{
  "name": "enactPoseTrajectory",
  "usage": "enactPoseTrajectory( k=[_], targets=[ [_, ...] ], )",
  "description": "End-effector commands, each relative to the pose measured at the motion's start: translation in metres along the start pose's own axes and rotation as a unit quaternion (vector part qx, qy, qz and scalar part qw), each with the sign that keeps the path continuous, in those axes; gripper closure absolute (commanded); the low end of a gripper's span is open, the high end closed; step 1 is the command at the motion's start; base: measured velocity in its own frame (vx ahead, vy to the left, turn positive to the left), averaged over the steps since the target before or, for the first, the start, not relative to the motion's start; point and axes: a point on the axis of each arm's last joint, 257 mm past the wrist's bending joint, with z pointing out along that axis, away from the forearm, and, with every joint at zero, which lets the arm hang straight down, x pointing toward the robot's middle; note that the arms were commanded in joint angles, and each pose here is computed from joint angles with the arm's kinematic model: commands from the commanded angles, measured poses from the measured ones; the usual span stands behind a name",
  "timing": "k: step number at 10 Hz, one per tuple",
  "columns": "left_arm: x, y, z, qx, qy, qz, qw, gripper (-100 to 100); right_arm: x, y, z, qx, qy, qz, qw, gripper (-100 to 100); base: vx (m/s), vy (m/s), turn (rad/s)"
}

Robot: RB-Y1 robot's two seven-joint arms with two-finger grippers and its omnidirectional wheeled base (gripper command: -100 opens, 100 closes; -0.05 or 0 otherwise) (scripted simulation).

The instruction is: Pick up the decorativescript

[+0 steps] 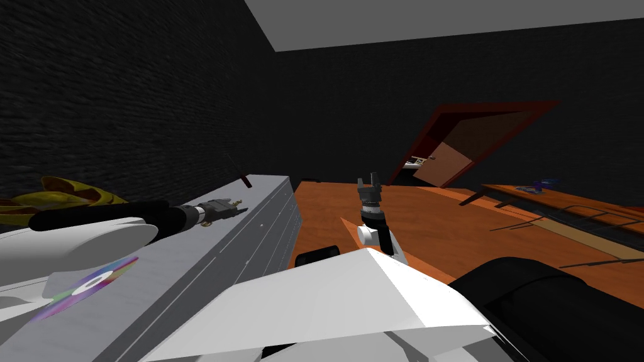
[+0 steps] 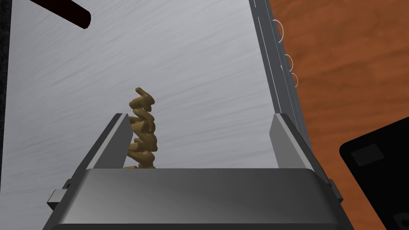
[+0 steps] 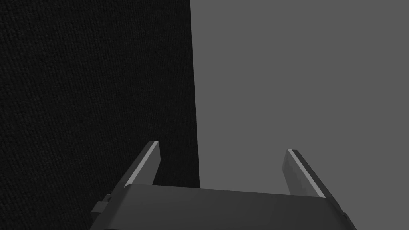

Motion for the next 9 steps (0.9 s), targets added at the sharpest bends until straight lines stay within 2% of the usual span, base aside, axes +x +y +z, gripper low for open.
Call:
enactPoseTrajectory(
  k=[1, 4, 9],
  targets=[
    [0.000, 0.000, 0.000, 0.000, 0.000, 0.000, 1.0000, -100, 0.000, 0.000, 0.000, 0.000, 0.000, 0.000, 1.0000, 0, 0.003, 0.008, -0.017],
    [0.000, 0.000, 0.000, 0.000, 0.000, 0.000, 1.0000, -100, 0.000, 0.000, 0.000, 0.000, 0.000, 0.000, 1.0000, 0, 0.000, 0.003, 0.009],
    [0.005, -0.030, -0.006, 0.011, 0.017, -0.088, 0.9959, -100, 0.000, 0.000, 0.000, 0.000, 0.000, 0.000, 1.0000, 0, 0.041, -0.019, -0.014]
  ],
)
